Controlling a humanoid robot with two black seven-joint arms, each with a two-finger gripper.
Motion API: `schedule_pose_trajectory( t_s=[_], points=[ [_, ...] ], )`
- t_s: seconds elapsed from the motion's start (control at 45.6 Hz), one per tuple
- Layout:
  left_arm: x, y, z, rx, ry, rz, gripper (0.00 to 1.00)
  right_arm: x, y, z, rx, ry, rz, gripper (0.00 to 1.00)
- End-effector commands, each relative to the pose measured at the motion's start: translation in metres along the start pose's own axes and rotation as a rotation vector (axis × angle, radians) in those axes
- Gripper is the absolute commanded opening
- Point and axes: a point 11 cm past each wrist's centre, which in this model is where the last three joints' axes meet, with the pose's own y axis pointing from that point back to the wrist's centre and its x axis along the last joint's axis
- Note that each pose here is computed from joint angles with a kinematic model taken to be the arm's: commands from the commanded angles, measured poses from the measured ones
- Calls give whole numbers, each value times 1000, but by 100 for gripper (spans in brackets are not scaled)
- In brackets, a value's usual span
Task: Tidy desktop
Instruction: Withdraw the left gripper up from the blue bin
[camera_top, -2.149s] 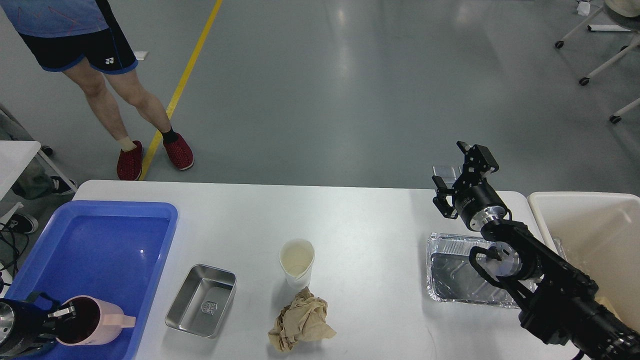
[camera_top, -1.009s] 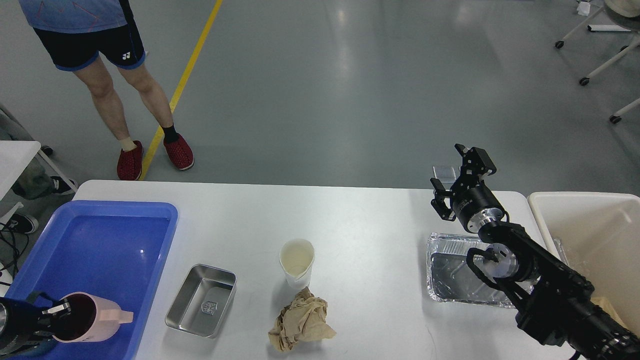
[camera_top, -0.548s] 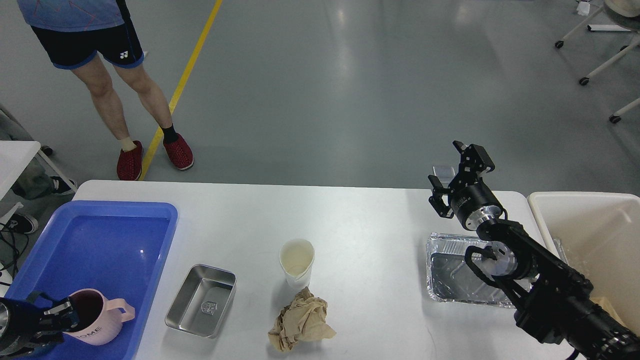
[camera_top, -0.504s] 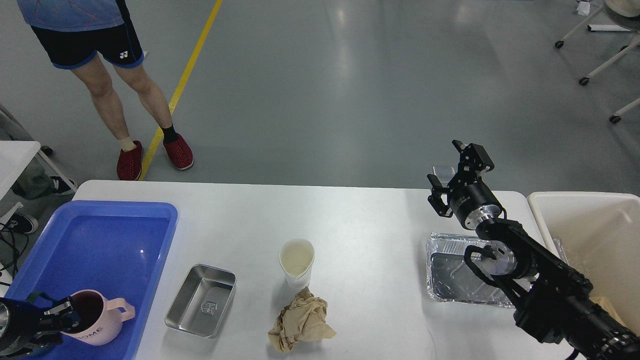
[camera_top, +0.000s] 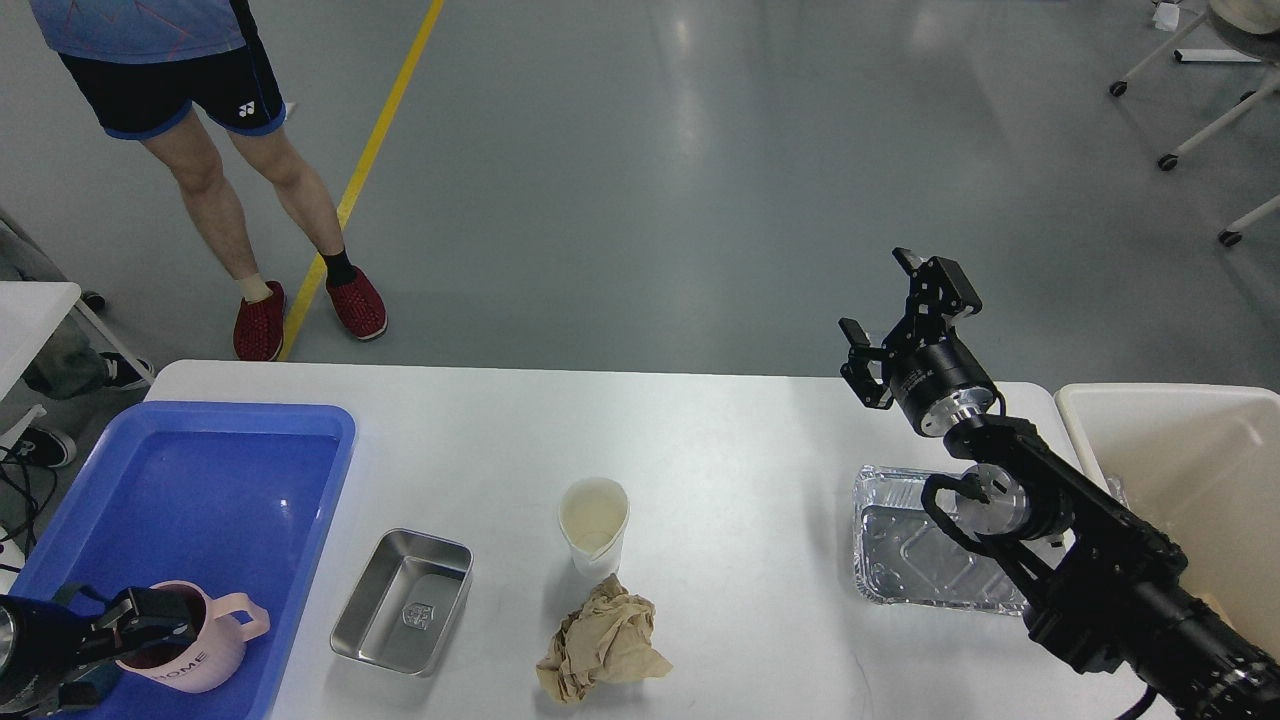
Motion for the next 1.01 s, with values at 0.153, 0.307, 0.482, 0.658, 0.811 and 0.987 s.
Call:
schedule_pose_trajectory(
  t_s=[0.153, 0.307, 0.482, 0.658, 0.811, 0.987],
  points=[
    [26, 54, 24, -87, -56, 111, 97, 3, 1, 2, -4, 1, 8, 100],
    [47, 98, 34, -148, -95, 174, 97, 2, 1, 3, -6, -2, 7, 100],
    [61, 141, 37, -165, -133, 227, 96, 0, 0, 3, -5, -5, 4, 100],
    [64, 144, 48, -189, -152, 240, 96, 1, 1, 5, -8, -3, 7, 100],
    [67, 121, 72, -232, -163, 239, 96, 1, 2, 7, -12, -9, 11, 100],
    [53, 79, 115, -276, -232, 169, 96, 1, 2, 7, -11, -9, 8, 100]
  ],
)
